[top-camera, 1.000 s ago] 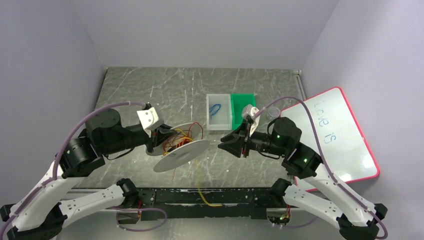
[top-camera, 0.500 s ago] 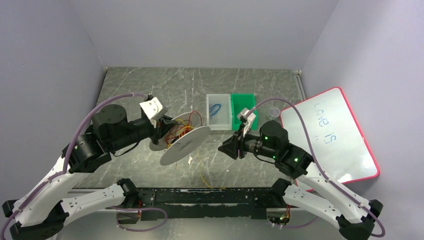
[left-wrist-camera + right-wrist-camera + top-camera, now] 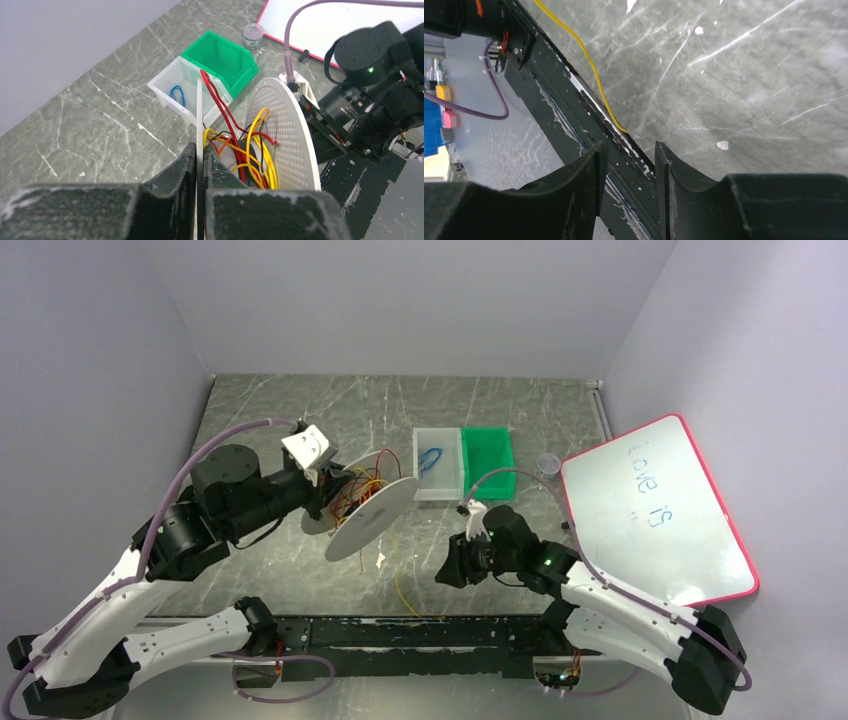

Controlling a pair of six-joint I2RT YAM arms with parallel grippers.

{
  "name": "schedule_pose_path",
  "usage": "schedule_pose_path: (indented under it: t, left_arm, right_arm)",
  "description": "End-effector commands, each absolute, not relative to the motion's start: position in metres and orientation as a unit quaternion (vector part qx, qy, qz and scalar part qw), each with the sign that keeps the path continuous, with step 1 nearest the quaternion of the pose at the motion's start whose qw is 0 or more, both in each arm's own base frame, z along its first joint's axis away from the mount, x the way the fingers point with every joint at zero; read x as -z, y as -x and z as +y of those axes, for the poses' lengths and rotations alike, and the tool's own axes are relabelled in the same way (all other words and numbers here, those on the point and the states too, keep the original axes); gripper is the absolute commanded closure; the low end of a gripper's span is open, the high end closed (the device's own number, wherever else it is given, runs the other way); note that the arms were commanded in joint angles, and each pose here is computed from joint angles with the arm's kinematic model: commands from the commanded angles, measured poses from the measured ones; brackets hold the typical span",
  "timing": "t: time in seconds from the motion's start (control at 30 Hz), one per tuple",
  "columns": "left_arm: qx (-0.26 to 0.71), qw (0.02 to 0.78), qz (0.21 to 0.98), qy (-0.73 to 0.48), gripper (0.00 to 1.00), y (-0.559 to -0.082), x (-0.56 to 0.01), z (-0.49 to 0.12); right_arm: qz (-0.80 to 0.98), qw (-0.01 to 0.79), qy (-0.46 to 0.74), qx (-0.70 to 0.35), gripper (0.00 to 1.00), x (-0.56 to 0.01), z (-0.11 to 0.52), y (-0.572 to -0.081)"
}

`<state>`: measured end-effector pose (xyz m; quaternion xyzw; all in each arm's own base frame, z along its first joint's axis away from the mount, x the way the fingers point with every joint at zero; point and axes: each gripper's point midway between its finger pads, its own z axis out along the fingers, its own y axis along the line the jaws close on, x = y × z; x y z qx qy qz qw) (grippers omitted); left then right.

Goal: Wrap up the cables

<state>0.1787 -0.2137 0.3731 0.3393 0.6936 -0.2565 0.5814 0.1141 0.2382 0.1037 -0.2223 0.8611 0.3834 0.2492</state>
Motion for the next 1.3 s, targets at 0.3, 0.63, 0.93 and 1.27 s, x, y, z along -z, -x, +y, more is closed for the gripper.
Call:
schedule_pose_path:
  t: [0.3, 0.63, 0.93, 1.27]
  left_arm:
    - [0.267, 0.637, 0.663, -0.288, 0.93, -0.191, -0.417, -0.214]
    - [0.269, 0.637, 0.664, -0.284, 0.93, -0.190, -0.417, -0.212]
    - [0.273, 0.639, 0.665, -0.273, 0.93, -0.189, -0.418, -0.210]
    - [0.279, 0.637, 0.670, -0.258, 0.93, -0.194, -0.417, -0.214]
  right_arm:
    - [0.842, 0.213, 0.259, -0.424, 0.52, -0.069, 0.288, -0.078]
    - [0.841, 0.205, 0.276, -0.419, 0.51, -0.045, 0.312, -0.072]
    - [0.840, 0.192, 0.290, -0.417, 0.53, -0.032, 0.326, -0.063]
    - [0.846, 0.194, 0.292, -0.402, 0.84, -0.021, 0.330, -0.059]
